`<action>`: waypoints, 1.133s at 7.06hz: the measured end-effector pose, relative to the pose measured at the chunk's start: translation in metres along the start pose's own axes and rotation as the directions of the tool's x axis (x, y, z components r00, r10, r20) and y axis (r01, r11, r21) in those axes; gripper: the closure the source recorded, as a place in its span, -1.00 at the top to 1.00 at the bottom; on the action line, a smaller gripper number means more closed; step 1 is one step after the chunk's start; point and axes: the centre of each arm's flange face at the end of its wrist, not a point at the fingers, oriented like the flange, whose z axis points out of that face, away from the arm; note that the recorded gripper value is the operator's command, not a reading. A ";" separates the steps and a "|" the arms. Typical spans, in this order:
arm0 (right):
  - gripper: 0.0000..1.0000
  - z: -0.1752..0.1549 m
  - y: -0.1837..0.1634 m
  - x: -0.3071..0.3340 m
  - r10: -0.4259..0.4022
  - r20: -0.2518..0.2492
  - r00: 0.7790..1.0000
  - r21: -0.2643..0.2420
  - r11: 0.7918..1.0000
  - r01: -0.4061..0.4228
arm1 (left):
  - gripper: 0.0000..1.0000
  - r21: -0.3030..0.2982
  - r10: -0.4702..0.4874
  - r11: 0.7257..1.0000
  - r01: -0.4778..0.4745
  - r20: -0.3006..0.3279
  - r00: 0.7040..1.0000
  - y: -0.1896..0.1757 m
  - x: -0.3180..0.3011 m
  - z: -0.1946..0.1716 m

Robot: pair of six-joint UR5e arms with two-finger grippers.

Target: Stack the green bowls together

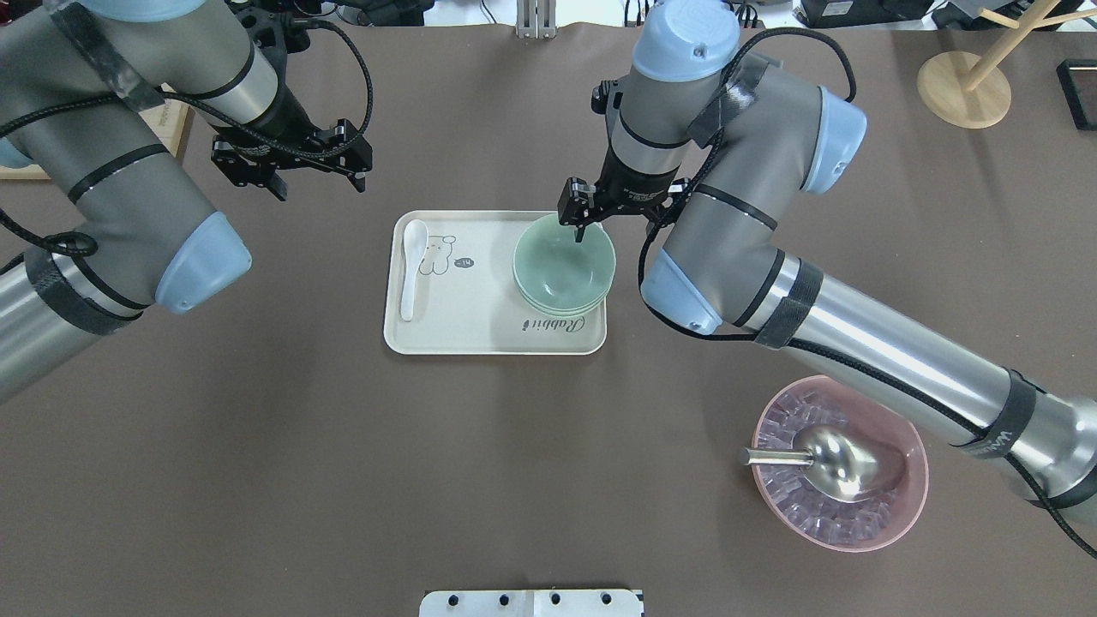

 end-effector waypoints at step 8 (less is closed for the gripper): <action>1.00 -0.072 -0.034 0.528 -0.086 -0.124 0.988 -0.039 0.996 0.082 | 0.97 0.018 0.042 0.999 -0.042 0.040 0.998 -0.036 -0.291 -0.061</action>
